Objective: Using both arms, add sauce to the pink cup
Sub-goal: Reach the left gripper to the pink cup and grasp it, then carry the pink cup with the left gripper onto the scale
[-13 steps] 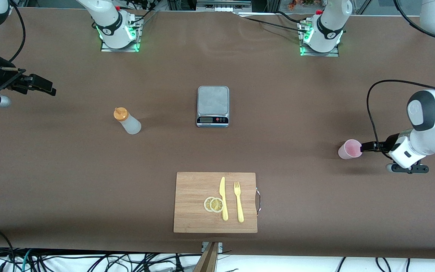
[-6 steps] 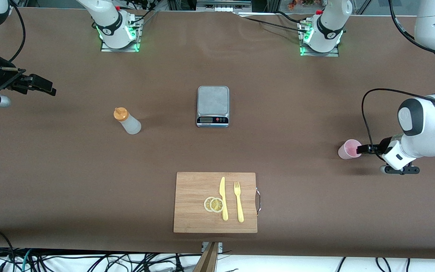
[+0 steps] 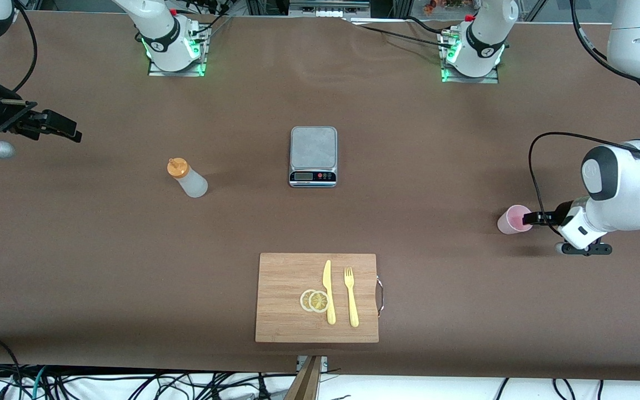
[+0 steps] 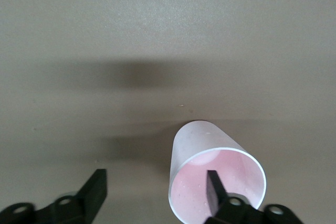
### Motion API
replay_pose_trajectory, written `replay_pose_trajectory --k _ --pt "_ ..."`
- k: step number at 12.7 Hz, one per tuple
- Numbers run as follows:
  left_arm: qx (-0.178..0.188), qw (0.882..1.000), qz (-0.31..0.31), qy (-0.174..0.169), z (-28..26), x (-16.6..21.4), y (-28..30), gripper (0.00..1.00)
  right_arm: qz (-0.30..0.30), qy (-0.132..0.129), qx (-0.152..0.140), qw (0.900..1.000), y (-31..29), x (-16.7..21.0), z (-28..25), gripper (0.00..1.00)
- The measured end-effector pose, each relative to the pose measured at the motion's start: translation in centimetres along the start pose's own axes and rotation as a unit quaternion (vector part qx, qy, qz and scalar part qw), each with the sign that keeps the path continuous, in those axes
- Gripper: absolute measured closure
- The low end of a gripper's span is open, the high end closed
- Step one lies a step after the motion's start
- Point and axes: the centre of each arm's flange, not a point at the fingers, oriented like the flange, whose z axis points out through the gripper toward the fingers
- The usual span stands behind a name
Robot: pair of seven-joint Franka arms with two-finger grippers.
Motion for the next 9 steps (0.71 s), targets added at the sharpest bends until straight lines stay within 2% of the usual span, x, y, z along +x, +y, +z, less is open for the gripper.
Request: replay_pose_trajectory --k 2,3,4,6,7,9 --pt "0.0 1.0 0.0 -0.002 0.2 0.0 0.0 0.44 -0.001 0.008 -0.008 1.0 0.1 0.2 -0.7 0.0" --pt "0.0 1.0 0.0 -0.003 0.3 0.0 0.1 0.44 -0.001 0.011 -0.013 1.0 0.2 0.4 -1.0 0.0" --pt "0.0 1.0 0.0 -0.003 0.4 -0.1 0.1 0.49 -0.001 0.013 -0.016 1.0 0.3 0.6 -1.1 0.0" --pt "0.0 1.0 0.001 -0.005 0.5 -0.1 0.1 0.7 0.0 0.015 -0.017 1.0 0.4 0.8 -1.2 0.0" --pt "-0.001 1.0 0.001 -0.005 0.6 -0.1 0.2 0.7 0.0 0.015 -0.017 1.0 0.3 0.9 -1.3 0.0" --pt "-0.001 1.0 0.001 -0.007 0.7 -0.2 0.2 0.83 -0.003 0.017 -0.017 1.0 0.0 0.9 -1.5 0.0"
